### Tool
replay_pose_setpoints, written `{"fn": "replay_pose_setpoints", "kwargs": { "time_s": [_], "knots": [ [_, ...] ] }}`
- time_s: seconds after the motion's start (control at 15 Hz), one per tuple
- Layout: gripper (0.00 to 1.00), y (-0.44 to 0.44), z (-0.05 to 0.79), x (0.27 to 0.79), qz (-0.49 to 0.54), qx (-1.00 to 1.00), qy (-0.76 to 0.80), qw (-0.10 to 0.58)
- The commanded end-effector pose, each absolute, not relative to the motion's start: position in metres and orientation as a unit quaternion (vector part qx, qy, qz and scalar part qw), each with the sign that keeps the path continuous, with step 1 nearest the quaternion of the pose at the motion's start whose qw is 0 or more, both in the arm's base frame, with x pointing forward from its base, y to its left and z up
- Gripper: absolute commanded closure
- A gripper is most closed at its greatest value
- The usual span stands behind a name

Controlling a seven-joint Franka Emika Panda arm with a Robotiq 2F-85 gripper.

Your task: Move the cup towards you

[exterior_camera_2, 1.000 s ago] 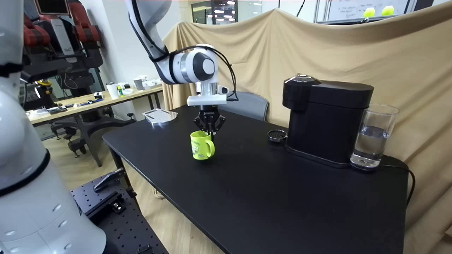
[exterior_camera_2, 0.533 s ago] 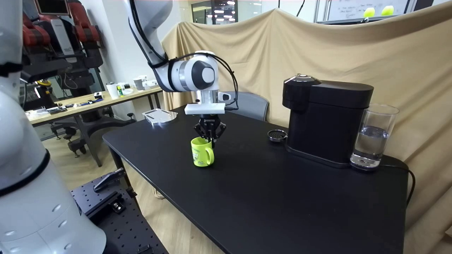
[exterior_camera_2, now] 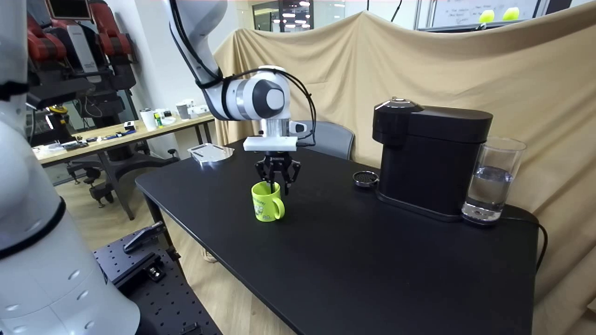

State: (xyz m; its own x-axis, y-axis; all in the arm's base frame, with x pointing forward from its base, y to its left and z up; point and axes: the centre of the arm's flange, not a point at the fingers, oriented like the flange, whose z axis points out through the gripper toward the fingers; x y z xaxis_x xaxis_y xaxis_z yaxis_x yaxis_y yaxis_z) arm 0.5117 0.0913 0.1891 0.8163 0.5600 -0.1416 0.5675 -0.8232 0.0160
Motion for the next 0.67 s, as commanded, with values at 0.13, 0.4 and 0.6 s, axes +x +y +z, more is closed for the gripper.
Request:
{"fn": "replay_pose_setpoints", "kwargs": {
  "time_s": [0.13,0.4,0.6],
  "knots": [
    [0.12,0.094,0.225,0.492,-0.083,0.959,0.270,0.013],
    [0.00,0.104,0.258,0.482,-0.088,0.959,0.270,0.011],
    [0.00,0.111,0.279,0.477,-0.090,0.958,0.273,0.014]
  ]
}}
